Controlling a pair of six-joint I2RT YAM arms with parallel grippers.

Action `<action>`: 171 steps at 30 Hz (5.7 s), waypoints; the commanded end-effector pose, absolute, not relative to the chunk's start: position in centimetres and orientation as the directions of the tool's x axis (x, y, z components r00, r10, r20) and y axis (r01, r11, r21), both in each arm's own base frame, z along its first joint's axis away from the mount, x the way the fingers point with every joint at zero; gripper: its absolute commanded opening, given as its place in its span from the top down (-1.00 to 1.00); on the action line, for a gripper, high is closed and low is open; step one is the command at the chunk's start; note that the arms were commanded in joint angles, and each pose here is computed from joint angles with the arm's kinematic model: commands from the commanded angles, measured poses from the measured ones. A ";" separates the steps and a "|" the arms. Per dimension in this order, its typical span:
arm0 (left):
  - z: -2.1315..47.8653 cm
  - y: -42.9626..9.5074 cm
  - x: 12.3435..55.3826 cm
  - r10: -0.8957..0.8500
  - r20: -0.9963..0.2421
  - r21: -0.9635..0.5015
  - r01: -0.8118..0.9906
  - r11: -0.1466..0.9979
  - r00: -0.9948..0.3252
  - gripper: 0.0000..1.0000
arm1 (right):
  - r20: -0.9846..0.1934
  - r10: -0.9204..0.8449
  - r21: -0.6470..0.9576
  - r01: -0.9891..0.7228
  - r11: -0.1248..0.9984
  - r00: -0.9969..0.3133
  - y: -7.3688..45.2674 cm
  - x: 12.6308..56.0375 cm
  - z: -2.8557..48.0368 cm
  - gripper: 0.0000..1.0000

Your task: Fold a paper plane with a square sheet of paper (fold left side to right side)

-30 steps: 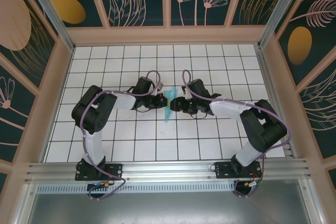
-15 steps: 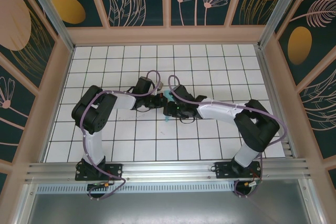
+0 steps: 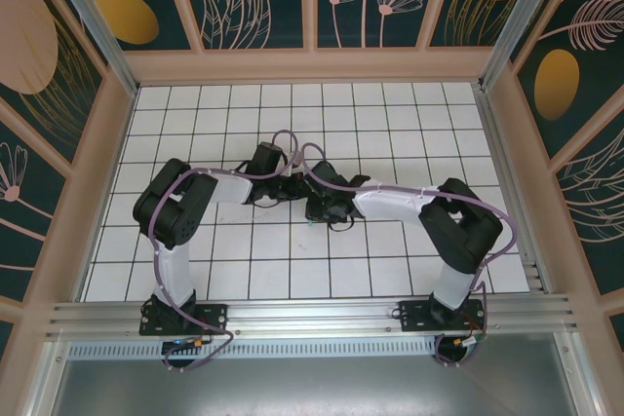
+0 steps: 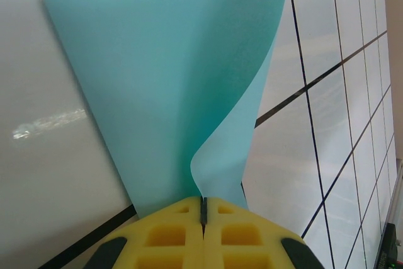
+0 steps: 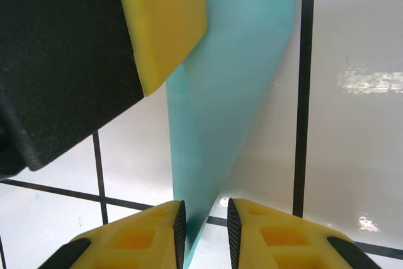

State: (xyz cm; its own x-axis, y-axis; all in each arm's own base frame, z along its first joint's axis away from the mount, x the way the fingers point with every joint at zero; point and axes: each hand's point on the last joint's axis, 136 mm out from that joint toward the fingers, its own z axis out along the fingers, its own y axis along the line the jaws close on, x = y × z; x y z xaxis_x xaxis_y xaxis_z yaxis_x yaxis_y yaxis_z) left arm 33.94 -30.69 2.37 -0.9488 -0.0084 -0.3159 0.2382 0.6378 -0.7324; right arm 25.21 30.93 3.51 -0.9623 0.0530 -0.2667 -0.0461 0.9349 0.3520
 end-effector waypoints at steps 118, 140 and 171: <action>5.5 -28.5 33.7 -0.044 -0.401 -0.725 0.287 0.626 -0.915 1.00 | -0.140 0.344 0.740 0.132 0.659 -0.928 31.0 41.5 5.4 -0.36; 5.3 -28.6 33.6 -0.043 -0.398 -0.726 0.286 0.625 -0.917 1.00 | -0.231 0.287 0.700 0.046 0.713 -0.930 32.0 42.1 6.9 -0.37; 5.3 -28.5 33.7 -0.045 -0.401 -0.723 0.285 0.629 -0.915 1.00 | -0.152 0.228 0.680 0.065 0.730 -0.962 33.5 40.3 3.6 -0.38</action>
